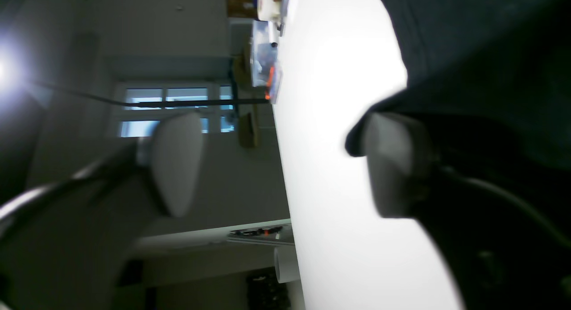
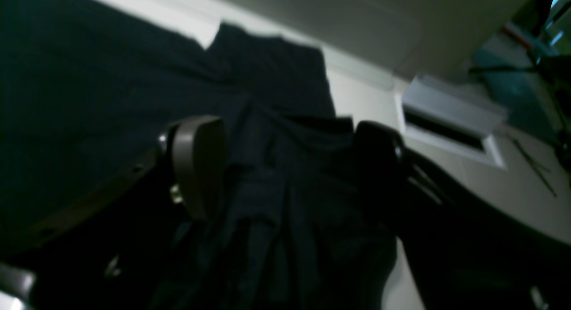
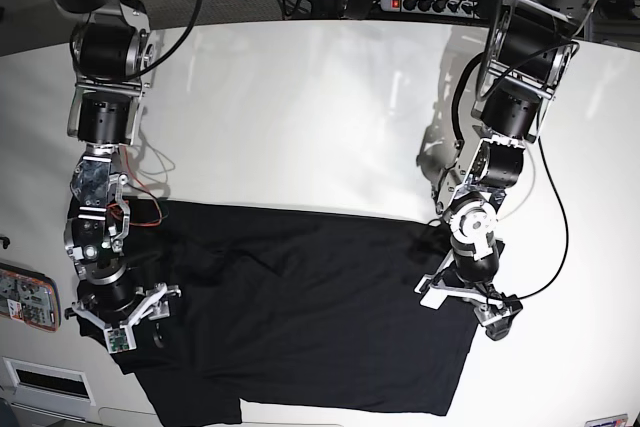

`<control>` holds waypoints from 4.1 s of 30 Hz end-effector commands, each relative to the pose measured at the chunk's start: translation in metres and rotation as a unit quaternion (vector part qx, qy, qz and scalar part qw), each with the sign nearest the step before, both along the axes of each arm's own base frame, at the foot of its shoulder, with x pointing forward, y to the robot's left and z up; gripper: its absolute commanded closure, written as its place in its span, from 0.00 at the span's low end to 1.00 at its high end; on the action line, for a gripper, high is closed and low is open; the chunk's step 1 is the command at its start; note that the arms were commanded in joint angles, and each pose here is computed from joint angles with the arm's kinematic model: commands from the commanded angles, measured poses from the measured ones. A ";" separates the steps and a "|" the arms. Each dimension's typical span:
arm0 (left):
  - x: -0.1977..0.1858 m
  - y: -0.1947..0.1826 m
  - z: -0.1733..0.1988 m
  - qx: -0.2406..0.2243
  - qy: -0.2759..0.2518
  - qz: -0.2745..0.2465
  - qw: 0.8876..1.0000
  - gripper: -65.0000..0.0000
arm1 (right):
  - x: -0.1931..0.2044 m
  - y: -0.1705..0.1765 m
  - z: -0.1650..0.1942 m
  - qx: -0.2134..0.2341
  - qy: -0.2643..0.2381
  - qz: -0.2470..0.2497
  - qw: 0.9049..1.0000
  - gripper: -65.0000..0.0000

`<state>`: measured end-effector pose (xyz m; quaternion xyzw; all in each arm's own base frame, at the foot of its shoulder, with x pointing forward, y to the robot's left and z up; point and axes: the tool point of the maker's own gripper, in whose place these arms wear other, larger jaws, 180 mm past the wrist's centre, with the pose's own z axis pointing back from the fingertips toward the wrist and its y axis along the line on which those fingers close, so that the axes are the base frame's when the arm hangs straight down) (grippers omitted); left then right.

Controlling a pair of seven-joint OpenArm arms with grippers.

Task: Fold the T-shirt properly
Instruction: 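Release the shirt and raise both grippers back toward the collar, then grasp the shirt edge with both grippers and pull it back flat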

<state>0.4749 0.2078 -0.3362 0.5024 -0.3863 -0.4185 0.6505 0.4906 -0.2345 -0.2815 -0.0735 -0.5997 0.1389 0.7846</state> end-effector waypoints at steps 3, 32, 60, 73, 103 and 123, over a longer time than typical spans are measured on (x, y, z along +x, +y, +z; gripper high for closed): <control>0.019 0.002 0.037 0.006 -0.047 0.000 0.999 0.00 | 0.005 -0.006 0.018 0.002 -0.027 -0.004 1.000 0.34; -0.016 -0.025 0.033 -0.528 -0.068 0.136 0.836 0.00 | -0.041 -0.007 -0.041 0.150 0.056 -0.034 0.986 0.33; -0.080 0.008 -0.125 -0.527 0.076 0.201 0.822 0.00 | -0.126 -0.020 -0.189 0.202 0.180 -0.098 0.958 0.34; -0.127 0.049 -0.145 -0.522 0.095 0.241 0.813 0.00 | -0.140 -0.014 -0.171 0.178 0.164 -0.074 0.967 0.34; -0.128 0.038 -0.029 -0.577 0.036 0.186 0.794 0.00 | -0.162 -0.015 -0.095 0.110 0.138 -0.050 0.983 0.34; -0.031 -0.006 -0.035 -0.556 0.045 0.125 0.821 0.00 | -0.062 -0.033 -0.070 0.161 0.128 -0.081 0.975 0.34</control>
